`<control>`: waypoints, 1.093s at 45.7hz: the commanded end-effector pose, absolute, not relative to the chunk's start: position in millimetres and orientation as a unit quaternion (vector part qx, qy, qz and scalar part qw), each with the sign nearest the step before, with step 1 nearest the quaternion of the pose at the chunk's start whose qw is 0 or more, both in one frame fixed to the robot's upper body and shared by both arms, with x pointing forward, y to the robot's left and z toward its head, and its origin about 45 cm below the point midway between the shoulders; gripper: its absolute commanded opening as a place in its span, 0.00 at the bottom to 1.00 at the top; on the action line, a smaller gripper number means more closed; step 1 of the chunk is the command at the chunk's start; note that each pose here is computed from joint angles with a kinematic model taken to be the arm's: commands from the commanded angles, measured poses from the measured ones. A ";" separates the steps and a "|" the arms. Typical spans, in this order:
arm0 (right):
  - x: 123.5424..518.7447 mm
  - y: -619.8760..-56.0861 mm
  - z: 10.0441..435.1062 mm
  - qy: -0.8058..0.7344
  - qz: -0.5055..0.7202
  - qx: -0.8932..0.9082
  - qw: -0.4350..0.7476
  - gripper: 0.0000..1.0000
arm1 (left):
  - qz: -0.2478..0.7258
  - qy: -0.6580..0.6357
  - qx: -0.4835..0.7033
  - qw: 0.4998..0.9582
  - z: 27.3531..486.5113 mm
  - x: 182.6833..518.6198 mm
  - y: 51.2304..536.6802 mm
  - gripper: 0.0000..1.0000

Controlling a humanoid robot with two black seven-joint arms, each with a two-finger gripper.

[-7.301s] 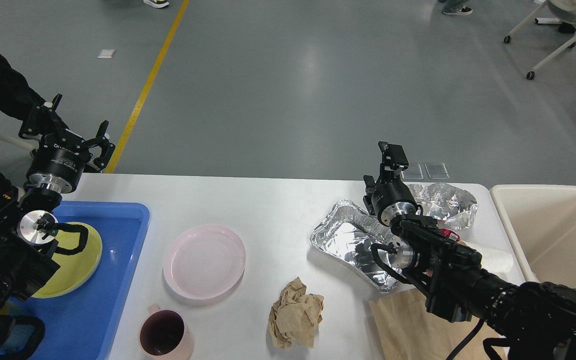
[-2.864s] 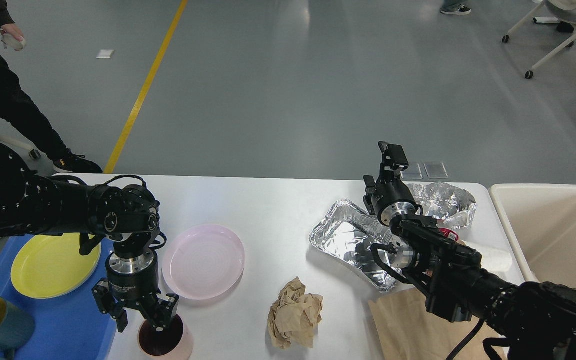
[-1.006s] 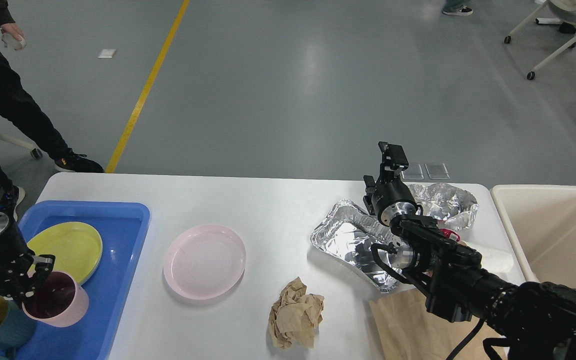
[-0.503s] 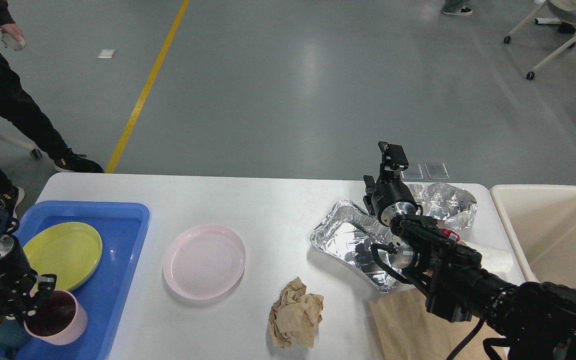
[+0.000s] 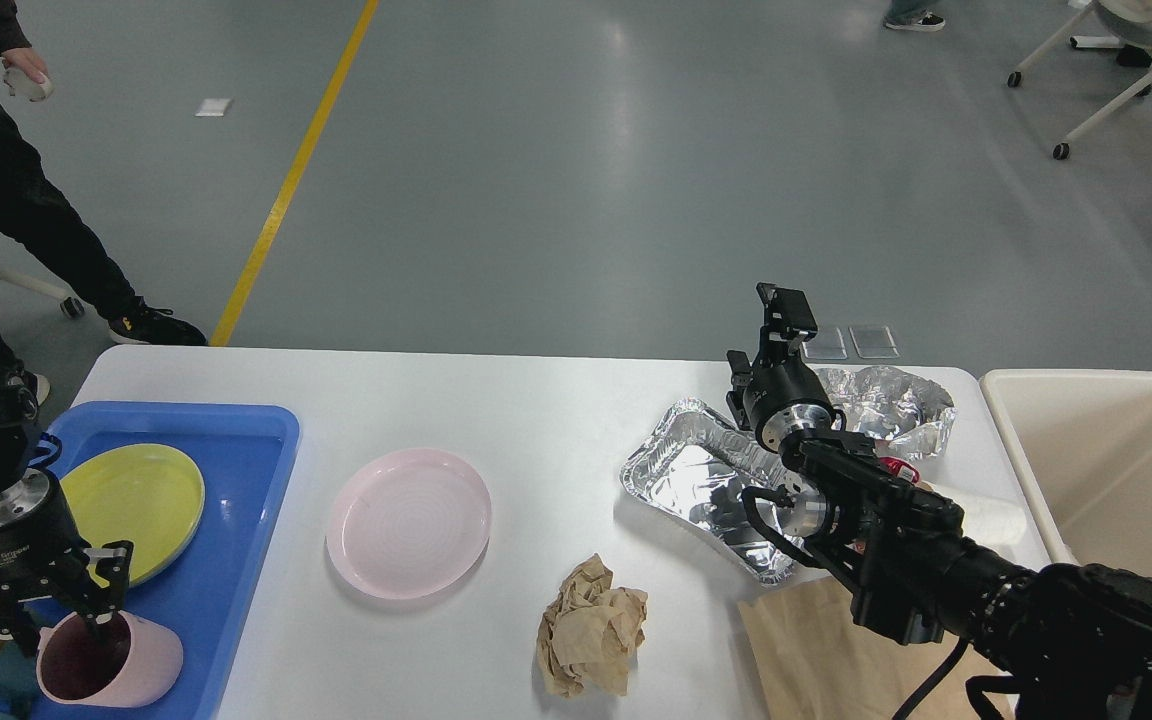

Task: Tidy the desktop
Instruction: 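Grasp the cup with the left gripper and place it in the blue tray, then raise the left gripper and move it over the pink plate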

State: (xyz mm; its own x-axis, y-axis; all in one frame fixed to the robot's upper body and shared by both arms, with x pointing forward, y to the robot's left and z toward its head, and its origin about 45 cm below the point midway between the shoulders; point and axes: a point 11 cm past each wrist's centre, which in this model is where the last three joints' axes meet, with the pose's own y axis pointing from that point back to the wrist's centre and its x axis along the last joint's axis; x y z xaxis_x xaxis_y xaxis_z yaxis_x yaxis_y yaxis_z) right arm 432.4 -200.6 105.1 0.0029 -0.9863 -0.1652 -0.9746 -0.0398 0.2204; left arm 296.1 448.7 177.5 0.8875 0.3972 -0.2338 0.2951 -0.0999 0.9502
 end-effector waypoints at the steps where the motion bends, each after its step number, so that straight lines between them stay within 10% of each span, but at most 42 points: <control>1: 432.4 -200.6 105.1 -0.693 -0.137 0.708 0.021 1.00 | 0.043 0.222 0.747 0.625 186.1 302.4 450.1 0.85; 26: 432.4 -200.6 105.1 -0.693 -0.137 0.708 0.021 1.00 | 0.065 -0.020 0.799 0.598 342.9 420.6 350.1 0.92; 50: 432.4 -200.6 105.1 -0.693 -0.137 0.708 0.021 1.00 | 0.037 -0.082 0.690 0.718 391.2 416.0 266.3 0.92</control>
